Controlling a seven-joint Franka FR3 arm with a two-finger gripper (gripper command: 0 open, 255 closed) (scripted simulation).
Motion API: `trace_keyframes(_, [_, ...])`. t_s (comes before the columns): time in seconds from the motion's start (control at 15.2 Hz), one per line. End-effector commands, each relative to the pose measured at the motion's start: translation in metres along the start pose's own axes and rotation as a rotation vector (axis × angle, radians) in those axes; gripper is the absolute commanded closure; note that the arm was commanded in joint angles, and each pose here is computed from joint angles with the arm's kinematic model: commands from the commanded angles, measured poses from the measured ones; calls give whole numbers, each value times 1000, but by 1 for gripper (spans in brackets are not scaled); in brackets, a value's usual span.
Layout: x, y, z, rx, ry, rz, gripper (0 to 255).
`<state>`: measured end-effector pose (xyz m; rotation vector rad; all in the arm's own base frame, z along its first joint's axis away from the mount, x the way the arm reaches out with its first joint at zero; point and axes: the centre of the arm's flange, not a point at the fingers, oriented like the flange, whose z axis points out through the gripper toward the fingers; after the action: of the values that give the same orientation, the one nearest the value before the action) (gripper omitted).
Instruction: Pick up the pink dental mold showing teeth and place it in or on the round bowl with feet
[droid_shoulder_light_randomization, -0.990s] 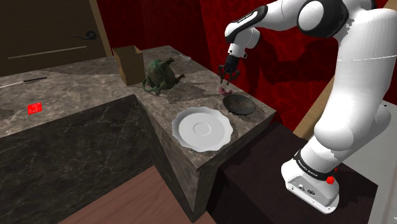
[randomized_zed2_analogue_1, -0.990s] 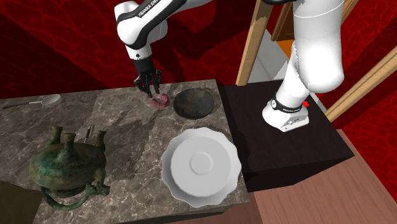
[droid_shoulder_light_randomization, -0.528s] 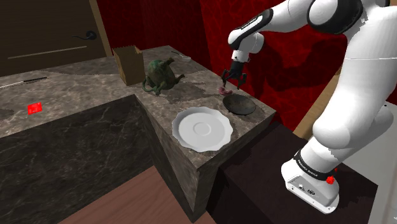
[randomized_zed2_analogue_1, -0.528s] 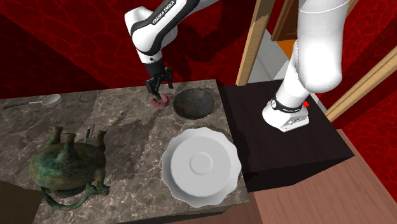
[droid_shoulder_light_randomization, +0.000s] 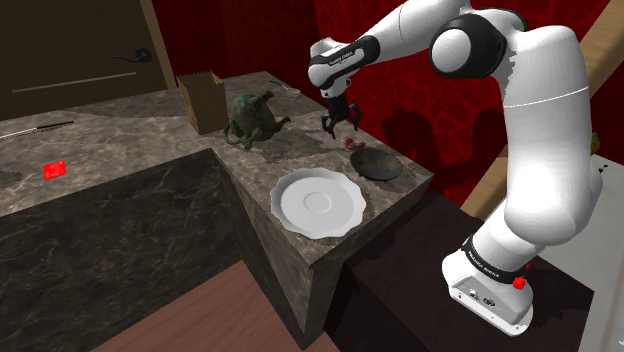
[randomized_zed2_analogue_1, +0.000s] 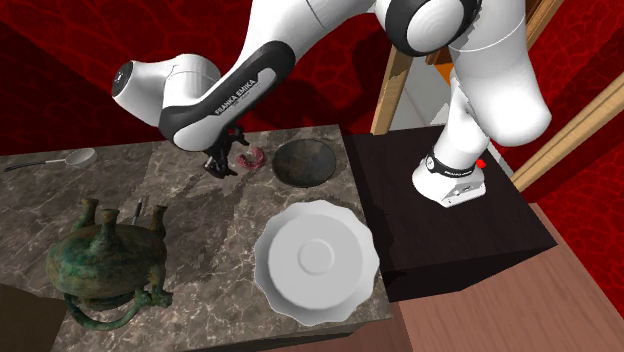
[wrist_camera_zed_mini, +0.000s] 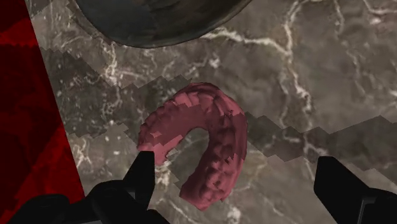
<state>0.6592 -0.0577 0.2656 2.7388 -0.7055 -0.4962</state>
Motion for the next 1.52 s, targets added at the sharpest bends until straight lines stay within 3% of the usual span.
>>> trace_keyframes(0.0, [1, -3, 8, -20, 4, 2, 0])
trace_keyframes(0.33, [1, -3, 32, -20, 4, 2, 0])
trace_keyframes(0.79, [1, -3, 32, -20, 4, 2, 0])
trace_keyframes(0.86, [1, -3, 32, -20, 4, 2, 255])
trace_keyframes(1.45, [1, -3, 32, -20, 4, 2, 255])
